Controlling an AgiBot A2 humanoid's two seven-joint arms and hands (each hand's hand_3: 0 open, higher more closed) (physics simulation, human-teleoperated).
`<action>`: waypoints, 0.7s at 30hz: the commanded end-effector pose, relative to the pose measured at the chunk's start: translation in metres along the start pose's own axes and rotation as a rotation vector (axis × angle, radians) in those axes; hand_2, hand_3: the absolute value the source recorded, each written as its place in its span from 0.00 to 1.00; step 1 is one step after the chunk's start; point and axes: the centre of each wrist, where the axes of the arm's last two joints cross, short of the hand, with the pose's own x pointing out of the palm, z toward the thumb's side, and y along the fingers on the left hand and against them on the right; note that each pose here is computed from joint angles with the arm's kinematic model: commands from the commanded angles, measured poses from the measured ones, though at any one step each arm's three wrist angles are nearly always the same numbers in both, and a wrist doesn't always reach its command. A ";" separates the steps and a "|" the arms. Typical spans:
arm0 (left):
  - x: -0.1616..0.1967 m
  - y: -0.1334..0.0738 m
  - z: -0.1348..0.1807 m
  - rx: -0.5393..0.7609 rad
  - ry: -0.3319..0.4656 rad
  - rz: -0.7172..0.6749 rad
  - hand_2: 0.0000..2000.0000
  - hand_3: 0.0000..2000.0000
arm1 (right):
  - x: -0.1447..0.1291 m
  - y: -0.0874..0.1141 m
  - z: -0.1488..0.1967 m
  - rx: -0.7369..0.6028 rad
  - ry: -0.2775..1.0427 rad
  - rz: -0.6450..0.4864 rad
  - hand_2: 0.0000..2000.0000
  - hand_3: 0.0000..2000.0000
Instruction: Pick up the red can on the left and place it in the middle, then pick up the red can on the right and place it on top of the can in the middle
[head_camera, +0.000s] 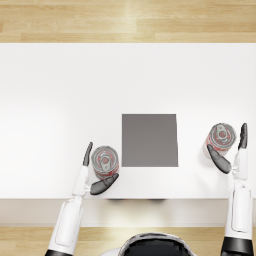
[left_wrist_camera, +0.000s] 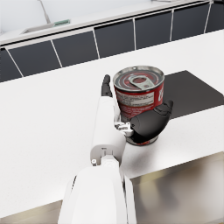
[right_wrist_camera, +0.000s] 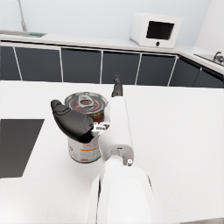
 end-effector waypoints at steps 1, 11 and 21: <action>0.000 0.006 -0.012 -0.045 -0.008 0.008 0.00 0.00 | 0.001 -0.009 -0.019 0.077 -0.006 -0.004 0.00 0.00; 0.008 0.015 -0.034 -0.117 -0.039 0.012 0.00 0.00 | 0.006 -0.022 -0.052 0.212 -0.040 -0.007 0.00 0.00; 0.012 0.020 -0.037 -0.050 -0.059 0.022 1.00 0.33 | 0.013 -0.030 -0.054 0.221 -0.073 0.023 1.00 0.33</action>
